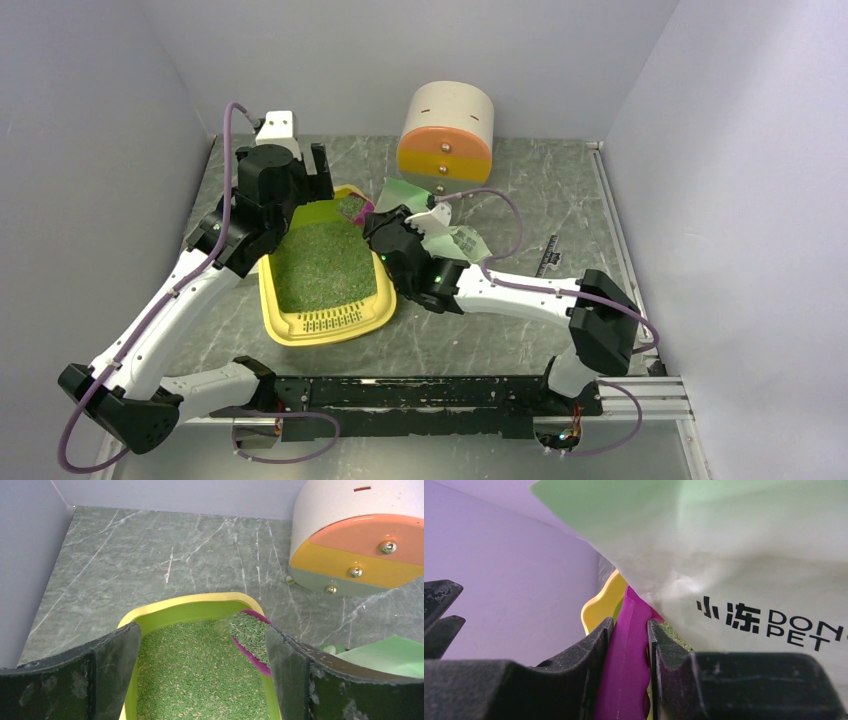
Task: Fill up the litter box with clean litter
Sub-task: Pour the cat litter into the litter box.
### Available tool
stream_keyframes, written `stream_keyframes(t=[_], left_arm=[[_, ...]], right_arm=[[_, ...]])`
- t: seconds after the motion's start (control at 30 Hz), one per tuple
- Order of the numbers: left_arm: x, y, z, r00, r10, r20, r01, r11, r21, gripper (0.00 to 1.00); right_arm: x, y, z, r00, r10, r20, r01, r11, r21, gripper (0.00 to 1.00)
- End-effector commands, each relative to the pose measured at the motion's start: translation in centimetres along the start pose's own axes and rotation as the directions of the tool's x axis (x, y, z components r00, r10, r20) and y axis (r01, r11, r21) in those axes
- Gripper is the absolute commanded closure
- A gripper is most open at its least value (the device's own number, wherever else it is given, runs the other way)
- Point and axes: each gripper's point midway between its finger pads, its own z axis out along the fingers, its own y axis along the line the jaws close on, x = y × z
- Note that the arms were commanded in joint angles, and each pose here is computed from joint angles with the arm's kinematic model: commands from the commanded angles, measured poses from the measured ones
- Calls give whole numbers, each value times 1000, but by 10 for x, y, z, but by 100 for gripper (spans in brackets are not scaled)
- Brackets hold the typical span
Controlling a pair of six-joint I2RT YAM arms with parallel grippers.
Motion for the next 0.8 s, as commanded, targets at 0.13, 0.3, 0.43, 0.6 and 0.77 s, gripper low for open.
stream_keyframes(t=[0.13, 0.3, 0.43, 0.6, 0.77], left_arm=[[-3, 0, -2, 1000, 0, 18, 0, 1000, -1, 2], [-2, -3, -1, 1000, -2, 12, 2, 1000, 13, 2], [-1, -4, -1, 1000, -3, 9, 3, 1000, 18, 2], [0, -4, -1, 1000, -4, 8, 3, 1000, 19, 2], [1, -5, -1, 1000, -7, 5, 7, 1000, 24, 2]], right_arm=[[-27, 1, -8, 995, 20, 94, -21, 1000, 14, 100], [-34, -4, -16, 995, 39, 91, -40, 999, 11, 100], [-38, -9, -21, 995, 45, 92, -47, 999, 18, 100], [-36, -11, -27, 997, 45, 55, -45, 999, 2, 100], [-30, -18, -37, 999, 34, 9, -34, 999, 9, 100]])
